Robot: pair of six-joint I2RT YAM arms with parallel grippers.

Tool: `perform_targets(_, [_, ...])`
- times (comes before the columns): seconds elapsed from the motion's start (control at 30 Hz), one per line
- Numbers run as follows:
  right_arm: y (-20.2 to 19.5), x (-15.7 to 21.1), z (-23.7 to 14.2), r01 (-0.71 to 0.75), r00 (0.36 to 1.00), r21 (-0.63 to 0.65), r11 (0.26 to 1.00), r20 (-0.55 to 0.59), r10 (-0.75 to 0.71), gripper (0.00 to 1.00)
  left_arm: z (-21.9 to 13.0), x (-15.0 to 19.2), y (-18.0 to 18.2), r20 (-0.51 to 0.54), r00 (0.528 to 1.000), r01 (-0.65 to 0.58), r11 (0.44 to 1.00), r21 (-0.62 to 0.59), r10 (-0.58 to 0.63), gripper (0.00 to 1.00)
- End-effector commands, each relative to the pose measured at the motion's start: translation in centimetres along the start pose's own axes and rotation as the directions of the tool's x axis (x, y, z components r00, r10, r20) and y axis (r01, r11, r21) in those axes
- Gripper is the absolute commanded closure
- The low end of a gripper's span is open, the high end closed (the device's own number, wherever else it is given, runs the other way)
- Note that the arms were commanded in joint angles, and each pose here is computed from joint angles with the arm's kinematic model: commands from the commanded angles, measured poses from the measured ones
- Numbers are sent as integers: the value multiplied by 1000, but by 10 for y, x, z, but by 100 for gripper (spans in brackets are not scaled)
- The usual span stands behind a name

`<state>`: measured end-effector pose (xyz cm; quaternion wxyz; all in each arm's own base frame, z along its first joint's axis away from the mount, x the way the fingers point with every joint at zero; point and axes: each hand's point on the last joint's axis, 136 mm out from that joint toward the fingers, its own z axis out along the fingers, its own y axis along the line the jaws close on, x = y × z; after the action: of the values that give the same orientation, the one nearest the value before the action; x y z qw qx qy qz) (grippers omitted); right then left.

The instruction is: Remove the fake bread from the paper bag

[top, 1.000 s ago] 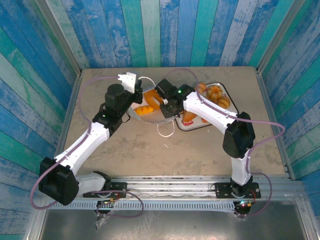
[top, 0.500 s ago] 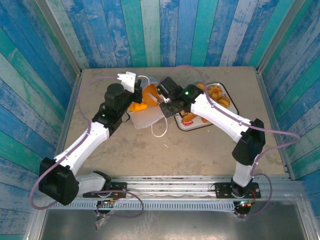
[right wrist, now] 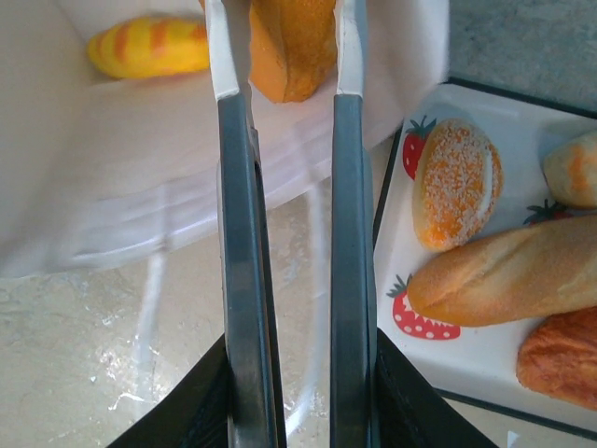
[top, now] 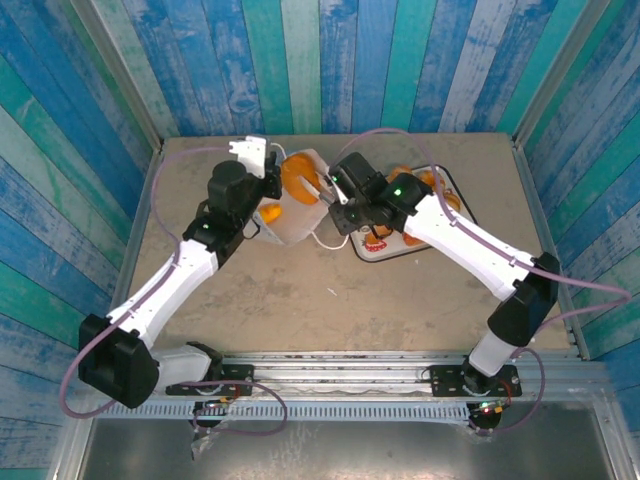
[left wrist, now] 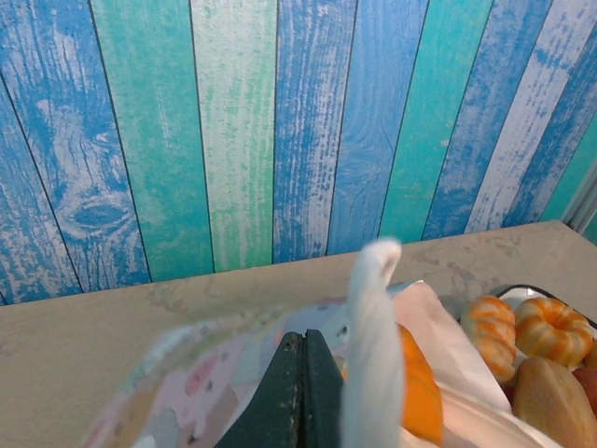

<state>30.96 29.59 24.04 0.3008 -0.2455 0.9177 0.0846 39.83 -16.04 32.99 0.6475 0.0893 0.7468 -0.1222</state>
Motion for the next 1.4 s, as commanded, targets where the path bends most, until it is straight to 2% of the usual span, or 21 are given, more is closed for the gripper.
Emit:
perform_targets(0.0, [0,-25,-35,-57,987,-46,997,147,63,99,11,4,5,-28,1000,10,999,-37,-11,100])
perform_targets(0.23, [4,-29,-60,-83,965,-125,989,237,111,99,14,6,7,-47,999,15,999,-52,-18,100])
perform_targets(0.47, [-13,-30,-89,-115,939,-108,987,311,143,99,14,8,12,-58,998,16,997,-81,-21,100])
perform_targets(0.67, [-33,-41,-133,-140,894,-107,984,414,172,99,13,11,11,-67,998,10,997,-72,-15,100])
perform_targets(0.8, [-67,-37,-149,-195,880,29,980,446,162,99,10,11,7,-65,998,5,999,-47,-8,100])
perform_targets(0.93, [-102,-23,-143,-227,898,201,953,421,126,98,6,7,3,-54,999,6,1000,-22,-7,100])
perform_targets(1.17, [-153,7,-108,-217,955,445,869,283,93,97,4,5,1,-44,999,14,1000,-7,-14,99])
perform_targets(1.2, [-160,11,-102,-206,962,483,851,260,86,97,-4,-7,0,-13,1000,19,1000,-3,-19,99])
perform_targets(1.37, [-184,31,-75,-159,985,596,788,155,81,96,-5,-9,0,-8,1000,19,1000,0,-19,99])
